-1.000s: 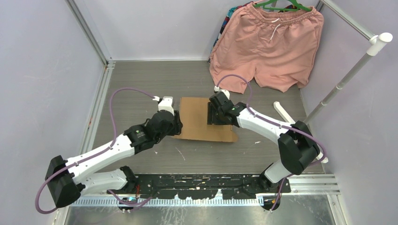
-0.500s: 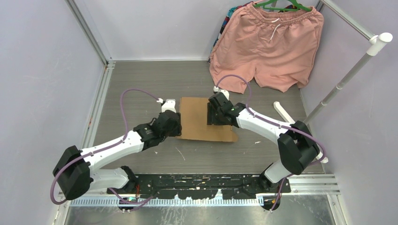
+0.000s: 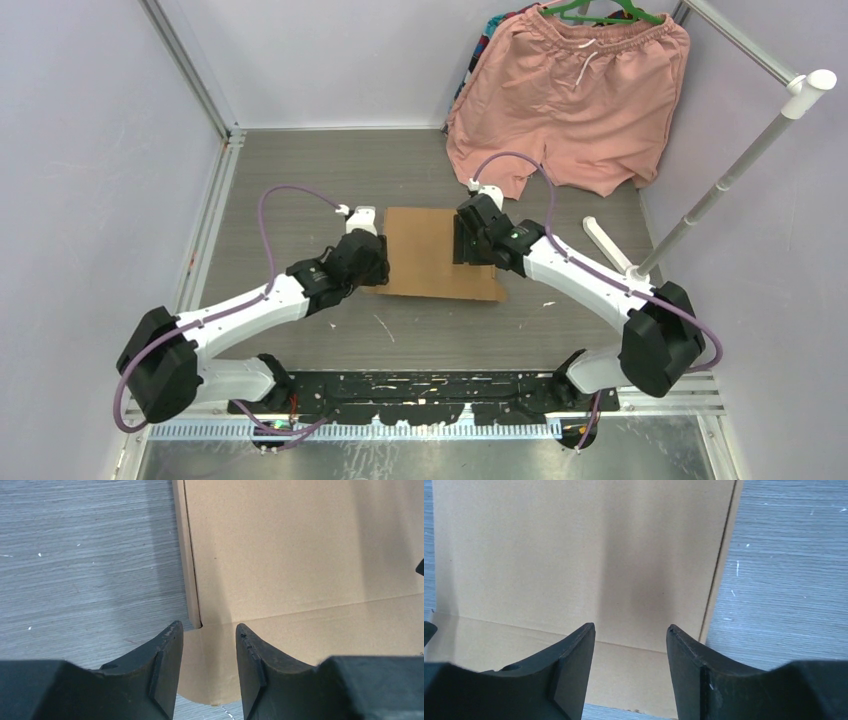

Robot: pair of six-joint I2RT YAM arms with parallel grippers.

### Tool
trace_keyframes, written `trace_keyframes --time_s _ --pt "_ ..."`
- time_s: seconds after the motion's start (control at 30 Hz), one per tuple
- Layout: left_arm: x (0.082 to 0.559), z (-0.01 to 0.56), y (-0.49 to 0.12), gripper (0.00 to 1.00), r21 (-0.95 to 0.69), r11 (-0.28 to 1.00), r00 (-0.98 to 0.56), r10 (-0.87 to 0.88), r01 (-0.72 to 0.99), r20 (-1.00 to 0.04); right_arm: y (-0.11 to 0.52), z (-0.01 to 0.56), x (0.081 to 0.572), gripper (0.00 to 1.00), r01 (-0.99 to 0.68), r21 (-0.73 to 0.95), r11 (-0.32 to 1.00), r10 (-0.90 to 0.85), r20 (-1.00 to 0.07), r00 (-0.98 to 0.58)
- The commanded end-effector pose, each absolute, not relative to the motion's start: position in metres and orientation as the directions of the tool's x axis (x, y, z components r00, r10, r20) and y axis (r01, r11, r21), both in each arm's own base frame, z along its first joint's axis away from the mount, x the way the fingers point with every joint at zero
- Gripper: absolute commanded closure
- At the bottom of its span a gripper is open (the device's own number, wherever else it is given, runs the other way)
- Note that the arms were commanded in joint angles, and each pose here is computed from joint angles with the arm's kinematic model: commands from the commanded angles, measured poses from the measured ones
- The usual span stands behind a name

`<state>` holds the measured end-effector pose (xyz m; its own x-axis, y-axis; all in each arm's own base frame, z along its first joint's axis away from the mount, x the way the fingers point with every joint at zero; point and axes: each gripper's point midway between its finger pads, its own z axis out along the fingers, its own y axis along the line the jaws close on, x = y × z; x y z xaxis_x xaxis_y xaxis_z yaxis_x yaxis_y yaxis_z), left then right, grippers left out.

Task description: Fold the paper box

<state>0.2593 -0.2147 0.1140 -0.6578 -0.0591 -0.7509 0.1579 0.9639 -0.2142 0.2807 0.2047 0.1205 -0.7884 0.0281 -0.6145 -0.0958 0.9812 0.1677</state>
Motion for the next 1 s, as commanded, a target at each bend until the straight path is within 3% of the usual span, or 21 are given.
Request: trace_keyframes --time_s 0.0,0.13,0.27,0.97 --pt "0.28 0.141 -0.233 0.59 -0.26 0.947 -0.603 -0.097 0.189 -0.792 0.19 0.137 0.282 0.4 -0.075 0.127 0.989 0.027 -0.658 -0.752" --pt "0.284 0.14 -0.238 0.66 -0.252 0.946 -0.612 -0.078 0.203 -0.787 0.179 0.128 0.276 0.4 -0.053 0.118 0.992 0.037 -0.648 -0.76" --pt "0.288 0.139 -0.242 0.85 -0.234 0.949 -0.619 -0.055 0.211 -0.784 0.173 0.127 0.275 0.4 -0.041 0.118 0.992 0.046 -0.649 -0.76" --pt "0.27 0.092 -0.232 0.91 -0.202 0.963 -0.709 -0.016 0.18 -0.705 0.151 0.123 0.276 0.39 -0.004 0.104 0.995 0.064 -0.64 -0.765"
